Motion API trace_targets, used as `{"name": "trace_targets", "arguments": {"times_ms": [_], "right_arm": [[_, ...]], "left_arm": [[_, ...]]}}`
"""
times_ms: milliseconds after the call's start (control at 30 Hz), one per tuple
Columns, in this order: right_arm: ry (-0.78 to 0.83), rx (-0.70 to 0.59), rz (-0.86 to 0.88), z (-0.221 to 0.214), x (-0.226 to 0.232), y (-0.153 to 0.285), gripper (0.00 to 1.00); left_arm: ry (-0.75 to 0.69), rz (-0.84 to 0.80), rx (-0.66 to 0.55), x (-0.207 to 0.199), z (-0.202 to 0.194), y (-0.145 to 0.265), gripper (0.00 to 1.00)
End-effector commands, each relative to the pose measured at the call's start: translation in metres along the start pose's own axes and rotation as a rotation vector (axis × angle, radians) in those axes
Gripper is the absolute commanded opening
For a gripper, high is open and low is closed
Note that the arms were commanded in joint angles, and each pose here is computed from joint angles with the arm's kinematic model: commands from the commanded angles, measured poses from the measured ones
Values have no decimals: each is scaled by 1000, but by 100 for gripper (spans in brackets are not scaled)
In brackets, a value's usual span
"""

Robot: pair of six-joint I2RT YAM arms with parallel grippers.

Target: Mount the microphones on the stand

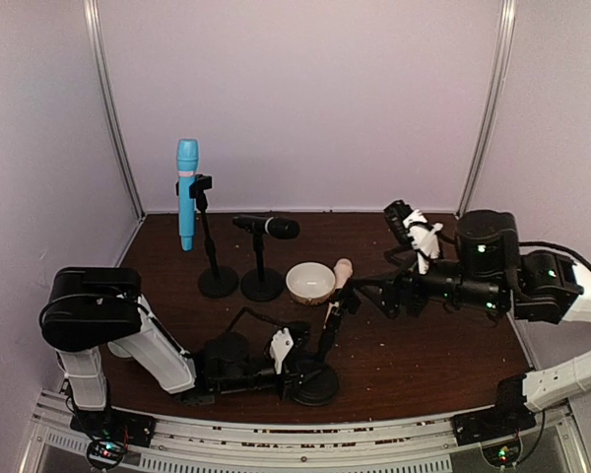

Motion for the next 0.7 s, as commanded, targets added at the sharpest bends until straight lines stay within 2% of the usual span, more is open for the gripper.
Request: {"name": "trace_targets", "arguments": {"times_ms": [0, 133, 233, 367, 667], "right_arm": [[-263, -190, -33, -18, -12, 14, 80], [-317, -145, 10, -54, -1, -10, 72], [-313, -114, 14, -64, 14, -26, 68], [-300, -159, 34, -61, 32, -40, 66], [-250, -108, 72, -54, 55, -72, 60]], "left_arm": [[139, 14, -222, 3, 44, 5, 0], [228, 32, -230, 4, 52, 2, 0], [256, 28, -220, 2, 59, 3, 0], [262, 21, -223, -1, 66, 5, 0], [247, -27, -237, -7, 73, 9, 0]]}}
Point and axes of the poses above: each gripper's point midway between its finger pads, its own y axis back along the fingers, its own x axis along the line the jaws close on, z = x × y, the point moved 7 cm from there along y, back along the fingers, and after that the axes turned 6 degrees about y, right-handed, at the moved point
